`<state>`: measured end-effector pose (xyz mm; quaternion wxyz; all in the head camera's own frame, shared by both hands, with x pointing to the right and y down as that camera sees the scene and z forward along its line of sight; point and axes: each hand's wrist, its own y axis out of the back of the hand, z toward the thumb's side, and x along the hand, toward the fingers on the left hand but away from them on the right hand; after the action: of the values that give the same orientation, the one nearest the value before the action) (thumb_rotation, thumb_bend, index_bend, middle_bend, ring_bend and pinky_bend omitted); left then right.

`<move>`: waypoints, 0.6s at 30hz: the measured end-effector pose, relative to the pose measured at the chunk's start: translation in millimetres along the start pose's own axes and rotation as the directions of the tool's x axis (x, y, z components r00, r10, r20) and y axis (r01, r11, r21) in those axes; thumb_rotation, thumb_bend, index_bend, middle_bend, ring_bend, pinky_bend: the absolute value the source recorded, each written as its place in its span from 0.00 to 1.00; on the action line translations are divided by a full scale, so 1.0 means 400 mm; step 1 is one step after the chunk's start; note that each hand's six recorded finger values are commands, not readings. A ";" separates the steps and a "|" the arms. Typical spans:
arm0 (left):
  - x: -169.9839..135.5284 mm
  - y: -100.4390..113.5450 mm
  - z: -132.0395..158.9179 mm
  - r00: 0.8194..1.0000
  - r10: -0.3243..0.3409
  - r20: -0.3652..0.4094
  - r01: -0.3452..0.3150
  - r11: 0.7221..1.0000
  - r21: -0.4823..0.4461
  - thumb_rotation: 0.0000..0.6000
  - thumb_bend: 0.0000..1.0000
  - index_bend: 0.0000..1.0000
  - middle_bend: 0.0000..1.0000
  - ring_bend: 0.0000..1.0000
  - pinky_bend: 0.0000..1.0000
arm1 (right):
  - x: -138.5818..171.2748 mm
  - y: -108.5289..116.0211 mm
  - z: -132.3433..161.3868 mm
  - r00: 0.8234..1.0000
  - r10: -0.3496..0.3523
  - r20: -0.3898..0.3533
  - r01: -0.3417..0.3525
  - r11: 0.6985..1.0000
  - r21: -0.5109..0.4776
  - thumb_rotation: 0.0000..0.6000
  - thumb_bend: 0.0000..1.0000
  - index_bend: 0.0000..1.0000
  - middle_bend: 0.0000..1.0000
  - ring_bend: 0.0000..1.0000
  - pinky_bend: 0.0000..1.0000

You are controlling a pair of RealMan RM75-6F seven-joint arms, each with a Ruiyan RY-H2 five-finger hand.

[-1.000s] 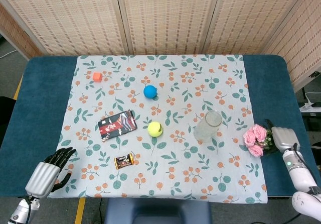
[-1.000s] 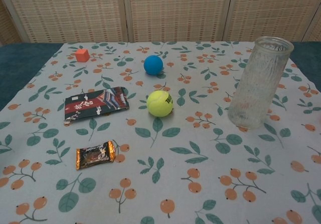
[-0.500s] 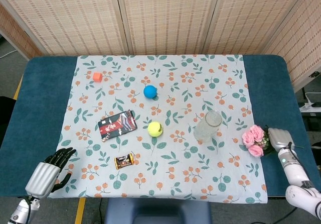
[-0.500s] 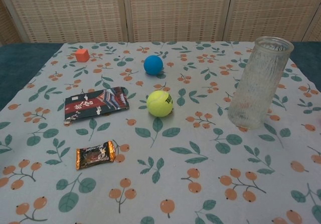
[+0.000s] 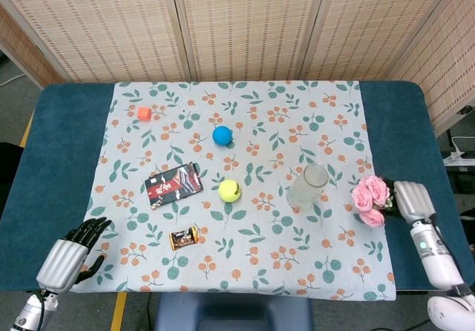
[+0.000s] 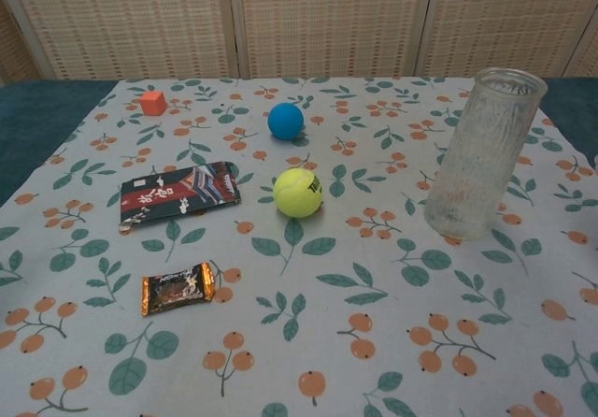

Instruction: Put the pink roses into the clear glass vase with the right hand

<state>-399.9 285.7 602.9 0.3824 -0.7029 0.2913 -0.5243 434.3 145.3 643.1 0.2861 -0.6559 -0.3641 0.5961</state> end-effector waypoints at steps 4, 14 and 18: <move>-0.001 0.003 -0.001 1.000 0.004 -0.003 -0.004 1.000 -0.001 1.00 0.38 0.10 0.12 0.14 0.36 | 0.077 0.101 0.096 0.975 -0.148 -0.168 0.130 0.985 -0.115 1.00 0.67 0.91 0.90 0.97 1.00; 0.000 0.006 -0.007 1.000 0.007 -0.012 -0.007 1.000 -0.008 1.00 0.38 0.10 0.12 0.14 0.36 | 0.192 0.282 0.290 0.911 -0.261 -0.320 0.092 0.884 -0.458 1.00 0.69 0.91 0.90 0.97 1.00; 0.000 0.006 -0.006 1.000 0.006 -0.009 -0.007 1.000 -0.008 1.00 0.38 0.10 0.12 0.14 0.36 | 0.194 0.314 0.339 0.898 -0.261 -0.353 0.039 0.849 -0.527 1.00 0.71 0.91 0.90 0.97 1.00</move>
<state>-402.1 284.0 601.1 0.3800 -0.7011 0.2973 -0.5251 319.1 129.1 480.1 0.2201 -0.7871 -0.4906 0.3023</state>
